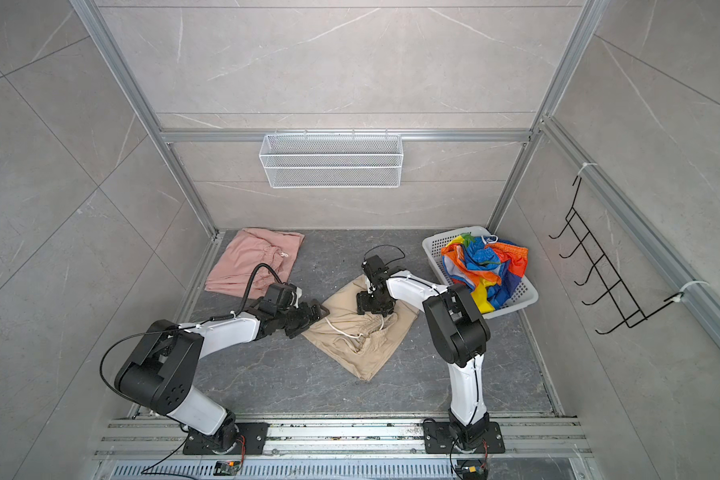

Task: Fold and stack the shorts

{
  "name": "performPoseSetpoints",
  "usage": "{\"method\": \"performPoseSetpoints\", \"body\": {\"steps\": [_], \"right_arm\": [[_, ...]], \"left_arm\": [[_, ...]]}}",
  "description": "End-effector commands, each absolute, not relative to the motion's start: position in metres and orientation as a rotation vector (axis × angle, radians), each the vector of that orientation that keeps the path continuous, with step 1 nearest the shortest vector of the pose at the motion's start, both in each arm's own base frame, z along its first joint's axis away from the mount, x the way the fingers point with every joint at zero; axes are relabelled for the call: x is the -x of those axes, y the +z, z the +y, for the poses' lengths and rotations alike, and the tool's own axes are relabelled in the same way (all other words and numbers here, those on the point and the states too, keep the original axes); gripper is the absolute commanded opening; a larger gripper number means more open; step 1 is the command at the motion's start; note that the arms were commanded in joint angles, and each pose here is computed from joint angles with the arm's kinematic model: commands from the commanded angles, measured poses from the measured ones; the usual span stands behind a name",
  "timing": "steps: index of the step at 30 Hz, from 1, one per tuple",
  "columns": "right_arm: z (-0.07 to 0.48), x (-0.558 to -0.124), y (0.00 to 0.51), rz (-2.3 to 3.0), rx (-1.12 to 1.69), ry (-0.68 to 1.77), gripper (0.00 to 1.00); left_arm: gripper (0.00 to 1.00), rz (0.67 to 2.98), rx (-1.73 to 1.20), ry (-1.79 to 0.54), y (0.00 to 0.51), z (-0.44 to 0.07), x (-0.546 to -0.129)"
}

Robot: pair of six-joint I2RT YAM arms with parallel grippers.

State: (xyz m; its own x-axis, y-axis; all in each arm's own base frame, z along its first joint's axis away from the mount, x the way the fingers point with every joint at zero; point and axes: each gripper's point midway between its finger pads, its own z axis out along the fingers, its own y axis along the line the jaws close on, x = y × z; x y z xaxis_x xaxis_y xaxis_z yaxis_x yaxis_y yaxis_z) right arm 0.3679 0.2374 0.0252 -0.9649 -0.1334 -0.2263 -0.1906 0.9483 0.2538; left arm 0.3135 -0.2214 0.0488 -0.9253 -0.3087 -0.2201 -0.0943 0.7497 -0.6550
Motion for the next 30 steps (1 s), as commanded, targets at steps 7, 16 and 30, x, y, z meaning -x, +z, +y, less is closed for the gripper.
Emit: {"method": "performPoseSetpoints", "body": {"steps": [7,16,30], "right_arm": [[0.22,-0.363,0.068,2.804,0.193,0.387,0.84],[0.247,-0.307,0.115,2.73,0.106,0.708,0.88],[0.194,-0.267,0.011,2.953,0.116,0.278,0.9]], "left_arm": [[0.99,2.699,0.352,-0.906,0.032,-0.211,-0.299],[0.99,2.697,0.347,-0.927,0.036,-0.217,-0.307],[0.99,2.688,0.424,-1.029,0.024,-0.228,-0.3]]}}
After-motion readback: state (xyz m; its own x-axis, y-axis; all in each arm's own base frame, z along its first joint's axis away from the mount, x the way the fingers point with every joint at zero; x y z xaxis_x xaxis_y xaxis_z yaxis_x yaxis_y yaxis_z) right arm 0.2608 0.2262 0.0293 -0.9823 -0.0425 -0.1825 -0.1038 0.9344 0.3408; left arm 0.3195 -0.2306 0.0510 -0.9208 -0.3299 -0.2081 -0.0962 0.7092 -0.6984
